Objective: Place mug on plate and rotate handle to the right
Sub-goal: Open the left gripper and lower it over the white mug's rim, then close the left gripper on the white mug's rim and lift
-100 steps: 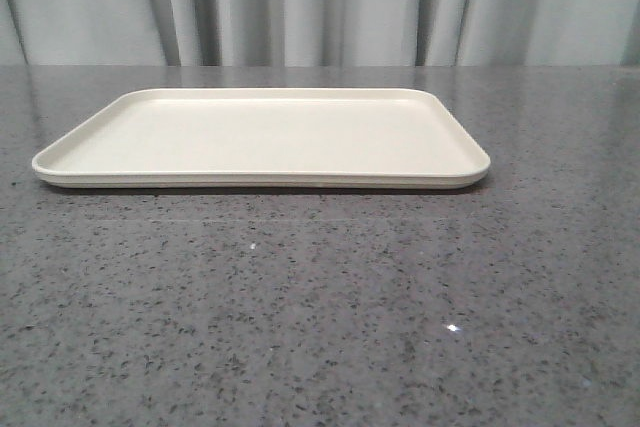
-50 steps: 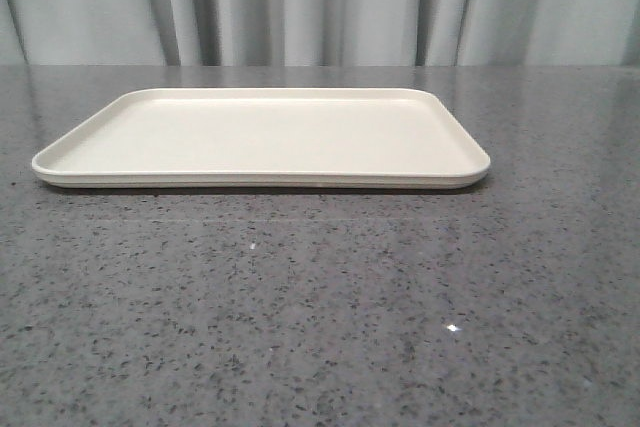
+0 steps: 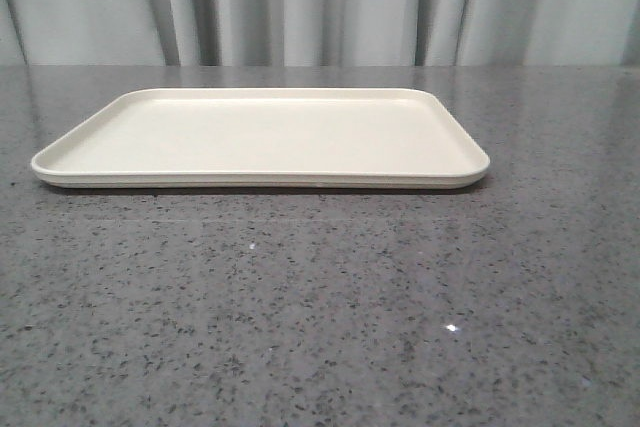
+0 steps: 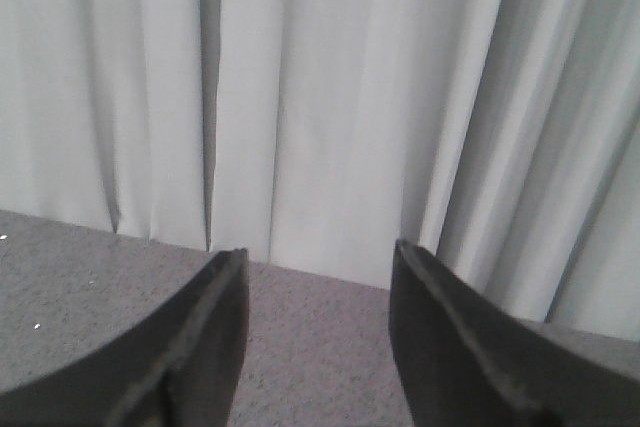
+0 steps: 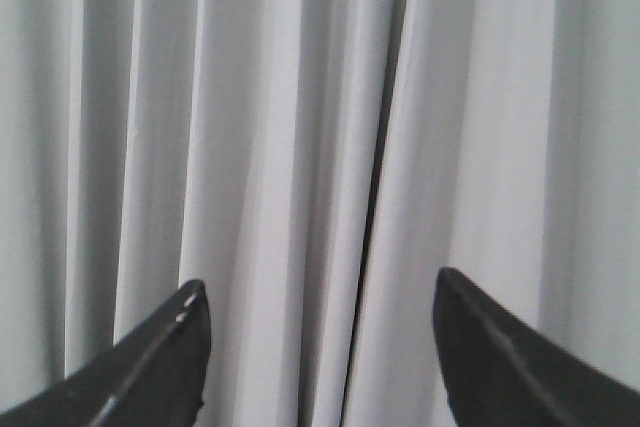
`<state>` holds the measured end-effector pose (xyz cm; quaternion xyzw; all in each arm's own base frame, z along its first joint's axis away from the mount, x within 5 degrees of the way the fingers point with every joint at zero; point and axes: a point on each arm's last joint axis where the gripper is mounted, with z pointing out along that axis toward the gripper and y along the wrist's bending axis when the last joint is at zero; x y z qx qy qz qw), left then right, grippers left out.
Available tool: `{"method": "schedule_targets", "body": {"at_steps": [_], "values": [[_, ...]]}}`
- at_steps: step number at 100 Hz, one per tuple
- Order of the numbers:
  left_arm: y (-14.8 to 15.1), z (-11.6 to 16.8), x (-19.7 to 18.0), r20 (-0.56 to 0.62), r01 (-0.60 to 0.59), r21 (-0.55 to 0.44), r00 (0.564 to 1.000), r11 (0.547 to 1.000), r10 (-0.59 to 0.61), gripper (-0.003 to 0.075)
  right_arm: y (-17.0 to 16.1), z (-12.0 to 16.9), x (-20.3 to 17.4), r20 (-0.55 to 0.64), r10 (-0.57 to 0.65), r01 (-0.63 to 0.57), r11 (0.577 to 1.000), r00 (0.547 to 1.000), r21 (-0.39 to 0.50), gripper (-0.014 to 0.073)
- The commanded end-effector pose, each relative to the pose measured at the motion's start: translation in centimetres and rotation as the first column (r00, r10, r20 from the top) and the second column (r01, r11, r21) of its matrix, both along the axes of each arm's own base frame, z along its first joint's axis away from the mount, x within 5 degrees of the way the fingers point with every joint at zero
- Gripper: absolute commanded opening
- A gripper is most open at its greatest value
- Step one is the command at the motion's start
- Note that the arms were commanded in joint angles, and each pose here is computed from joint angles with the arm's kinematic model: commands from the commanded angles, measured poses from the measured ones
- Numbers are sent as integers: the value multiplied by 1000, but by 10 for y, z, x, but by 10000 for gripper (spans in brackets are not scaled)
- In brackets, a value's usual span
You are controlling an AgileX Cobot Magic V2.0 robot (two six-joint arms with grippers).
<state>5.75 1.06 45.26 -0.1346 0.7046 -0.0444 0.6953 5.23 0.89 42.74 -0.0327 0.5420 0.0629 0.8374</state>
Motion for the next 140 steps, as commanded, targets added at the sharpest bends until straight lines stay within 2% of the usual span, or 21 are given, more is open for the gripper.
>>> {"method": "schedule_targets", "body": {"at_steps": [1,23,55,73,107,140], "values": [[1,11,5,12,-12,27,1000,1000,12,334,1,18,5,22,-9,10,999,1000,-49,491],[5,9,23,-170,-40,76,984,996,52,334,6,40,23,13,9,-8,995,1000,-99,491],[8,12,58,-373,-28,120,925,992,71,334,10,35,49,-64,28,-35,993,998,-112,487],[9,-1,80,-518,-14,123,852,992,76,333,11,34,54,-78,26,-34,993,997,-111,487],[4,-32,110,-742,88,90,671,992,8,333,11,33,55,-84,29,-38,993,996,-112,487],[4,-45,112,-803,115,93,596,989,7,333,12,31,55,-89,39,-49,992,995,-115,487]]}}
